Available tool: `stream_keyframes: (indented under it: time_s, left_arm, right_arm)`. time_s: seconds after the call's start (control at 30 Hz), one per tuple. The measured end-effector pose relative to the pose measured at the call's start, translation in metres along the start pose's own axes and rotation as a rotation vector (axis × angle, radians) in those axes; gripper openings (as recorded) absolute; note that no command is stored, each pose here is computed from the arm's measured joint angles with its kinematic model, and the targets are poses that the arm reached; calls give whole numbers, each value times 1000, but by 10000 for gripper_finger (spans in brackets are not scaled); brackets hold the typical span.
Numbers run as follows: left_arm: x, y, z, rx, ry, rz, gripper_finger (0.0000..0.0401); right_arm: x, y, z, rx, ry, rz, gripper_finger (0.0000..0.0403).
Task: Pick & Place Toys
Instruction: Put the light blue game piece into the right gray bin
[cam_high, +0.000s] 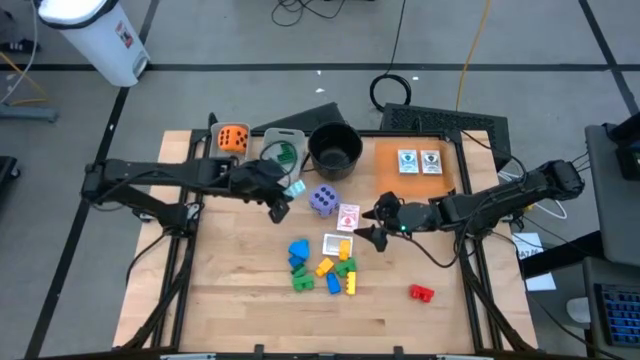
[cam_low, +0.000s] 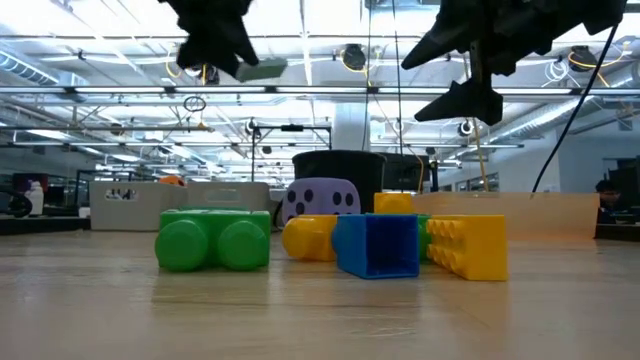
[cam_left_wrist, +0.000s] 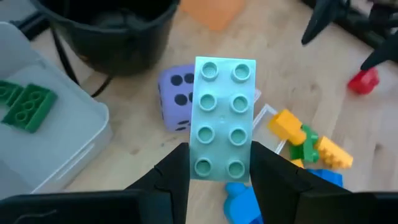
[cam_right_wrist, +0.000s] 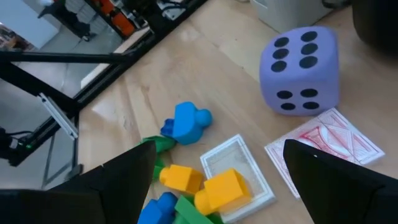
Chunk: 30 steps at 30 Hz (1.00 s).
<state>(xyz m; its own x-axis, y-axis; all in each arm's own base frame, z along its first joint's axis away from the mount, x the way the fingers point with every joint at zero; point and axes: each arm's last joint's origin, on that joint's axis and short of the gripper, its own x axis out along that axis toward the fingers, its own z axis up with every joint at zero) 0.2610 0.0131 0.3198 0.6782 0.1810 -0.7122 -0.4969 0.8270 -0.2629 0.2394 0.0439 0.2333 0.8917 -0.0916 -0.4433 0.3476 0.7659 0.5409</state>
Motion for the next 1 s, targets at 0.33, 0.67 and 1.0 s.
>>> stream_keyframes:
  time_s: [0.33,0.67,1.0]
  left_arm:
    - [-17,32,-2,-226,1,231,138]
    - [-15,47,14,-190,-26,141,138]
    - [2,1,15,-52,-110,-40,138]
  right_arm:
    - [0,3,6,4,-51,37,345]
    - [1,5,14,77,-111,77,345]
    - [2,0,38,386,-244,157,345]
